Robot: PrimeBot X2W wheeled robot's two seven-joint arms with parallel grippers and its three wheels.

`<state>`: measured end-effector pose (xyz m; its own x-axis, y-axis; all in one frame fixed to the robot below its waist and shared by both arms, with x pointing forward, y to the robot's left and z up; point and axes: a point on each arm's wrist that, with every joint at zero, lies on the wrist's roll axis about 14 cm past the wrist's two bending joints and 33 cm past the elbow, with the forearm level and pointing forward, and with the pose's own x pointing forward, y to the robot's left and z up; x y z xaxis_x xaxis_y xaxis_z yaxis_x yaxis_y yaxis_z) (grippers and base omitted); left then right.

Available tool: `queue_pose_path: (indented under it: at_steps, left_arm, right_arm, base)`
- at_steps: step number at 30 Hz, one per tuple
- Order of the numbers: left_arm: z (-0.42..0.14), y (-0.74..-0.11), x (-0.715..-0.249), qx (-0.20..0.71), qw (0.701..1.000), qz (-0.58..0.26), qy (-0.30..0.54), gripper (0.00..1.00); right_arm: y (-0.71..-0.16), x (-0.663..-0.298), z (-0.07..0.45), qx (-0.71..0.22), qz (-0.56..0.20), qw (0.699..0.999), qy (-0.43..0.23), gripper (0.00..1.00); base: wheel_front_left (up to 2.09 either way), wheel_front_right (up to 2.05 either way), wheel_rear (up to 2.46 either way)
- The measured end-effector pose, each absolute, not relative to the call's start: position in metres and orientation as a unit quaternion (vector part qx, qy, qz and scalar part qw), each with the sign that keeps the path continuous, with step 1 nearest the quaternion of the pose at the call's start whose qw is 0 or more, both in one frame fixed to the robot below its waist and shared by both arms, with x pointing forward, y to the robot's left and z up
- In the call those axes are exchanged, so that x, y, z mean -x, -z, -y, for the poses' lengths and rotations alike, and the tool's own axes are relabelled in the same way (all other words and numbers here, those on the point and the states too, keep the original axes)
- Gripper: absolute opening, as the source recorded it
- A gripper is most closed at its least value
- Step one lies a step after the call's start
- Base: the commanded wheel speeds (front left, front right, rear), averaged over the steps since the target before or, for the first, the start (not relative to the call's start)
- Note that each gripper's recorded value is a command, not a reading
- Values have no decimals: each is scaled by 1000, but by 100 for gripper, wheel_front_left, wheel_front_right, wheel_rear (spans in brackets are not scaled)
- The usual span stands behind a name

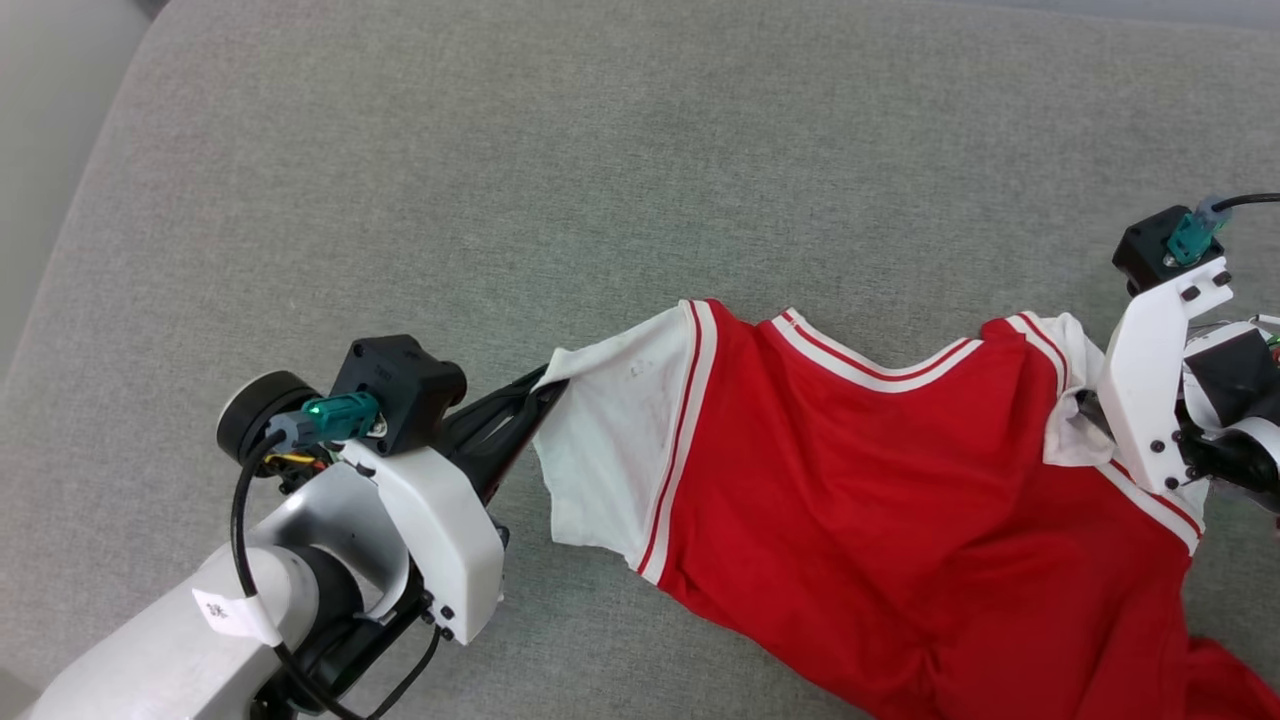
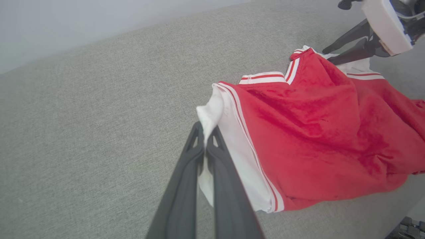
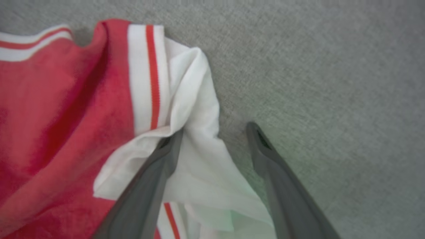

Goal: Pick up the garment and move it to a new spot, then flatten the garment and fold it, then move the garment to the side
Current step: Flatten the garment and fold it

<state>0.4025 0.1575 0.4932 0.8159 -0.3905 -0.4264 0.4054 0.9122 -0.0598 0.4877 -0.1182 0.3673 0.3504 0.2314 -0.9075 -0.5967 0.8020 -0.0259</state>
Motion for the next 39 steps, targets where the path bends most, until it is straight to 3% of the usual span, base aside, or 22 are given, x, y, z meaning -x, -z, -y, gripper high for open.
queue_pose_path:
  at_steps: [2,3,4,5,12,23,31,39]
  left_arm:
    - [-160,-493,-403,-16,954,-217,204,0]
    - [-161,-493,-403,-16,955,-218,203,0]
    - [-162,-492,-402,-17,954,-219,202,0]
    - [-163,-491,-402,-18,954,-220,202,0]
    - [-174,-496,-400,-30,959,-212,187,0]
    - [-187,-538,-406,-45,975,-146,162,0]
    - [-188,-611,-415,-59,987,-21,146,0]
    - [-187,-695,-415,-84,979,124,135,0]
  right_arm:
    - [-360,-486,114,185,-512,796,-265,100]
    - [-358,-486,114,187,-512,795,-266,89]
    - [-357,-486,114,189,-512,795,-267,22]
    - [-357,-486,113,189,-510,795,-268,0]
    - [-372,-483,113,176,-479,817,-269,0]
    - [-472,-498,144,162,-326,902,-233,0]
    - [-587,-489,166,141,-151,957,-205,0]
    - [-685,-456,188,151,8,974,-169,0]
  base:
    - [0,0,0]
    - [0,0,0]
    - [0,0,0]
    - [0,0,0]
    - [0,0,0]
    - [0,0,0]
    - [0,0,0]
    - [0,0,0]
